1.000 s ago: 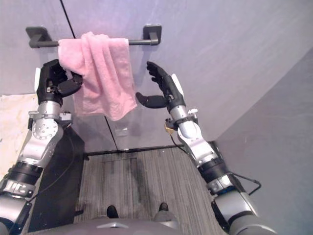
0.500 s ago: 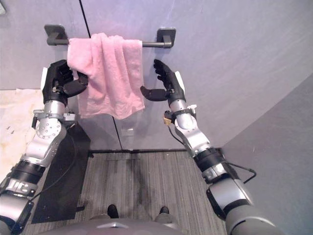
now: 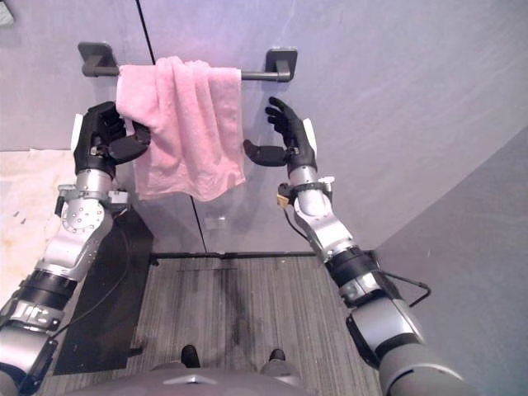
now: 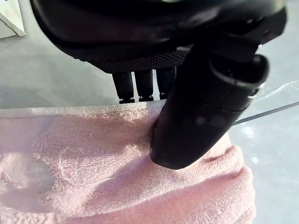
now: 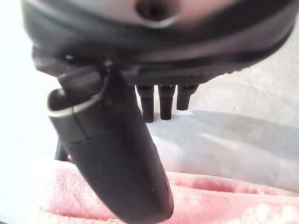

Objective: Organize the bathroom.

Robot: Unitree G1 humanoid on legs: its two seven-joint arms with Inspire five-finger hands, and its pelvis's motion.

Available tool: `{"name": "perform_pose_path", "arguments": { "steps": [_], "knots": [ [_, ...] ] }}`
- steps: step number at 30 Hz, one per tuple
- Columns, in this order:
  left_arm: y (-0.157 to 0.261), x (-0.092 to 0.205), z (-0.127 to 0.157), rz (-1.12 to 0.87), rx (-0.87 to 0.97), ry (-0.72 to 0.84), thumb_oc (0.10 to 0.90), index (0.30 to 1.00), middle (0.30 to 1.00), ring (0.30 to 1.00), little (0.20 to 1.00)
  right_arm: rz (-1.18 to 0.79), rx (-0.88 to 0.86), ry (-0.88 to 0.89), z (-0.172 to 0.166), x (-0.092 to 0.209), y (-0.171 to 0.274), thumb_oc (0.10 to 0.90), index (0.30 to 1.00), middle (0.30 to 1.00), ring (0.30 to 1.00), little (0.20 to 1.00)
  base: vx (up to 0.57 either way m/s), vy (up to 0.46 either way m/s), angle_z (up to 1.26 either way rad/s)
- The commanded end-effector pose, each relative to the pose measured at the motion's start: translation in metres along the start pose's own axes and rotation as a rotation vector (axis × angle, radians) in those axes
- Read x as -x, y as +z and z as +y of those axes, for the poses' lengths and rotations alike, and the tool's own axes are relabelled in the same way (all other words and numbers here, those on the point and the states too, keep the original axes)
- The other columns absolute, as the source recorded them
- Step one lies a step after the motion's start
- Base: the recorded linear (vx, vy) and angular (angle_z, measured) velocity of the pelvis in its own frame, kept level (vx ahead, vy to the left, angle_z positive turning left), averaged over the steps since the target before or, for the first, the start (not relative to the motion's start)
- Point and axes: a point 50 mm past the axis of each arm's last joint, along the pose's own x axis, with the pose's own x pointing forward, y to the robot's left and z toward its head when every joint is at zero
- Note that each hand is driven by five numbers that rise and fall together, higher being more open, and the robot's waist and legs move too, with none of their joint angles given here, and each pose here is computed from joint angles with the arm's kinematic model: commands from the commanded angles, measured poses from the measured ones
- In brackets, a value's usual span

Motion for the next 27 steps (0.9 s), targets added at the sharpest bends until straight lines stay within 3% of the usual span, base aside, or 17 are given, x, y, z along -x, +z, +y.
{"name": "perform_pose_path", "arguments": {
  "steps": [1, 3, 4, 5, 6, 22, 23, 24, 27],
  "knots": [
    [0.040, -0.025, -0.024, -0.189, 0.021, -0.079, 0.400, 0.300, 0.300, 0.300, 0.300, -0.297, -0.029, -0.020, -0.011, -0.040, 0.082, 0.800, 0.900, 0.900, 0.900, 0.900, 0.00, 0.000, 0.00],
    [0.040, -0.025, -0.027, -0.188, 0.025, -0.087, 0.400, 0.300, 0.300, 0.300, 0.300, -0.299, -0.037, -0.015, -0.010, -0.043, 0.085, 0.563, 0.545, 0.545, 0.545, 0.545, 0.01, 0.001, 0.02],
    [0.039, -0.025, -0.028, -0.187, 0.024, -0.089, 0.400, 0.300, 0.300, 0.300, 0.300, -0.301, -0.035, -0.012, -0.010, -0.044, 0.086, 0.508, 0.462, 0.462, 0.462, 0.462, 0.00, 0.000, 0.00],
    [0.040, -0.025, -0.028, -0.187, 0.024, -0.090, 0.400, 0.300, 0.300, 0.300, 0.300, -0.302, -0.035, -0.011, -0.010, -0.044, 0.086, 0.494, 0.441, 0.441, 0.441, 0.441, 0.02, -0.001, 0.04],
    [0.040, -0.025, -0.028, -0.186, 0.026, -0.093, 0.400, 0.300, 0.300, 0.300, 0.300, -0.308, -0.034, -0.009, -0.009, -0.044, 0.087, 0.400, 0.300, 0.300, 0.300, 0.300, 0.00, 0.000, 0.00],
    [0.036, -0.017, -0.030, -0.179, 0.028, -0.076, 0.400, 0.300, 0.300, 0.300, 0.300, -0.314, 0.008, 0.077, 0.009, -0.025, 0.075, 0.400, 0.300, 0.300, 0.300, 0.300, 0.01, 0.006, 0.03],
    [0.036, -0.016, -0.030, -0.178, 0.025, -0.073, 0.400, 0.300, 0.300, 0.300, 0.300, -0.312, 0.003, 0.086, 0.010, -0.023, 0.074, 0.511, 0.467, 0.467, 0.467, 0.467, 0.00, 0.000, 0.00],
    [0.036, -0.016, -0.030, -0.179, 0.025, -0.070, 0.400, 0.300, 0.300, 0.300, 0.300, -0.313, 0.002, 0.092, 0.011, -0.021, 0.073, 0.800, 0.900, 0.900, 0.900, 0.900, 0.00, 0.000, 0.00],
    [0.037, -0.017, -0.031, -0.181, 0.028, -0.065, 0.400, 0.300, 0.300, 0.300, 0.300, -0.323, 0.001, 0.109, 0.014, -0.019, 0.074, 0.800, 0.900, 0.900, 0.900, 0.900, 0.00, 0.000, 0.00]
  ]
}}
